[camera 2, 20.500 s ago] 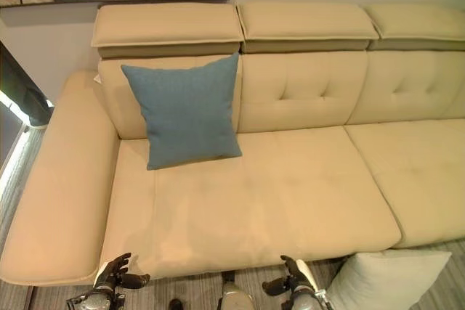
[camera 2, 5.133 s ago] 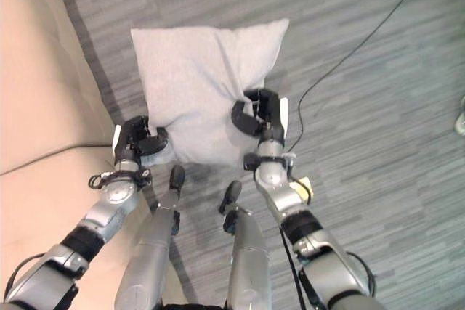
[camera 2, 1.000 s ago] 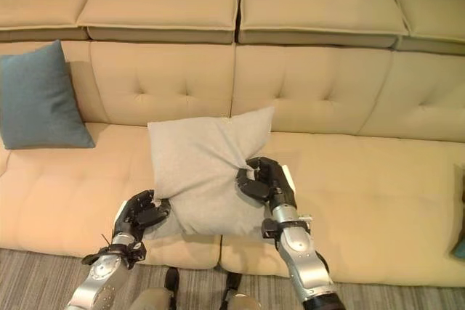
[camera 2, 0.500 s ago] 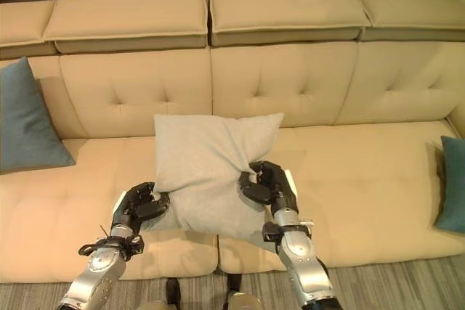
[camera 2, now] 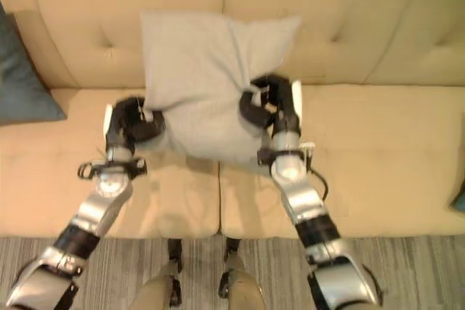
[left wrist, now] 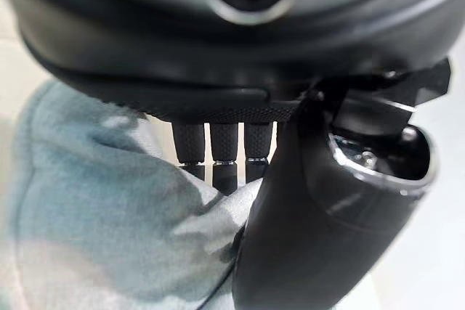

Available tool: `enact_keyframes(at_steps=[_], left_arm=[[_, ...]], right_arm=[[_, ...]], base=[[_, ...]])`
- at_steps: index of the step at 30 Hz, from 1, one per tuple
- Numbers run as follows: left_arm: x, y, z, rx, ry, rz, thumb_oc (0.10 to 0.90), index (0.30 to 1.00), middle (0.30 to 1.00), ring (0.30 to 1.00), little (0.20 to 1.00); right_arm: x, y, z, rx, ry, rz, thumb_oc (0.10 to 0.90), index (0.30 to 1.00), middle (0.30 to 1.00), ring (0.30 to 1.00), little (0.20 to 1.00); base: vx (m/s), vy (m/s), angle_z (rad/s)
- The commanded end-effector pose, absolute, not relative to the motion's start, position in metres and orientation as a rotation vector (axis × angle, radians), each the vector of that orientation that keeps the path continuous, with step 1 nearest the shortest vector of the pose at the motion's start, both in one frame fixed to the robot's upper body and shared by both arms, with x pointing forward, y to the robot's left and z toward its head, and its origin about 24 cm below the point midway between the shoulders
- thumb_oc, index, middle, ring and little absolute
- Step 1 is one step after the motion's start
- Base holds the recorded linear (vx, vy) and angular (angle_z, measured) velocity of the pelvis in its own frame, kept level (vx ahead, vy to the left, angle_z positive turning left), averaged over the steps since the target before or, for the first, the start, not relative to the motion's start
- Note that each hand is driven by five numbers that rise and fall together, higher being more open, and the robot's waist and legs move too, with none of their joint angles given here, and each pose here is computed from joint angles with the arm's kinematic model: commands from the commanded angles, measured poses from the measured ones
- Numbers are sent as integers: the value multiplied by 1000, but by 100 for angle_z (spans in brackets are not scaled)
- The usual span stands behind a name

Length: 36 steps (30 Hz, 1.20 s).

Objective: Pick up all the scattered cushions and arrange them neatly on the sofa.

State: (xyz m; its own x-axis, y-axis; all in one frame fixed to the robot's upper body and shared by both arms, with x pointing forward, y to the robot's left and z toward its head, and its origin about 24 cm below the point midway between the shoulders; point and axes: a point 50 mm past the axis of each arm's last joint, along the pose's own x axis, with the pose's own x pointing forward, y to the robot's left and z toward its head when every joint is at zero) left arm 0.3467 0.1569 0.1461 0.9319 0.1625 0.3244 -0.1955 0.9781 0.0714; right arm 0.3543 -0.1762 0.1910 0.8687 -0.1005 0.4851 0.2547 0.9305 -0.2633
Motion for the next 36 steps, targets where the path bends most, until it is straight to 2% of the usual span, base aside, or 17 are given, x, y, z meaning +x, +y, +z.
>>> enact_keyframes(at_steps=[1,6,11,12,13,14,17,22,26,36], left_arm=[[326,110,286,78,-1014,49,400,300,300,300,300],[329,98,315,133,-1103,77,400,300,300,300,300],[356,78,332,169,-1002,66,400,300,300,300,300],[366,74,334,184,-948,66,770,855,855,855,855],[368,69,337,183,-934,47,800,900,900,900,900],[374,70,340,200,-903,53,800,900,900,900,900],[383,73,345,220,-843,54,800,900,900,900,900],[394,105,331,318,-769,129,800,900,900,900,900],[397,149,284,281,-647,195,800,900,900,900,900],[377,194,203,163,-476,202,800,900,900,900,900]], right_arm=[[324,-128,307,-288,-1103,-138,400,300,300,300,300],[322,-119,338,-343,-1222,-215,400,300,300,300,300],[345,-115,358,-439,-1177,-335,400,300,300,300,300],[354,-119,359,-440,-1128,-382,400,300,300,300,300],[359,-118,360,-430,-1093,-384,455,382,382,382,382],[367,-123,358,-428,-1031,-402,800,900,900,900,900],[380,-126,356,-474,-931,-381,800,900,900,900,900],[382,-129,347,-580,-893,-308,800,900,900,900,900],[380,-140,322,-658,-847,-253,800,900,900,900,900],[379,-196,280,-713,-682,-321,800,900,900,900,900]], base=[[12,-19,10],[-11,-6,8],[-54,-5,14],[-62,6,8],[-70,2,8],[-62,2,6],[-48,-3,13],[-32,-22,-3],[-34,0,-9],[-34,-1,-8]])
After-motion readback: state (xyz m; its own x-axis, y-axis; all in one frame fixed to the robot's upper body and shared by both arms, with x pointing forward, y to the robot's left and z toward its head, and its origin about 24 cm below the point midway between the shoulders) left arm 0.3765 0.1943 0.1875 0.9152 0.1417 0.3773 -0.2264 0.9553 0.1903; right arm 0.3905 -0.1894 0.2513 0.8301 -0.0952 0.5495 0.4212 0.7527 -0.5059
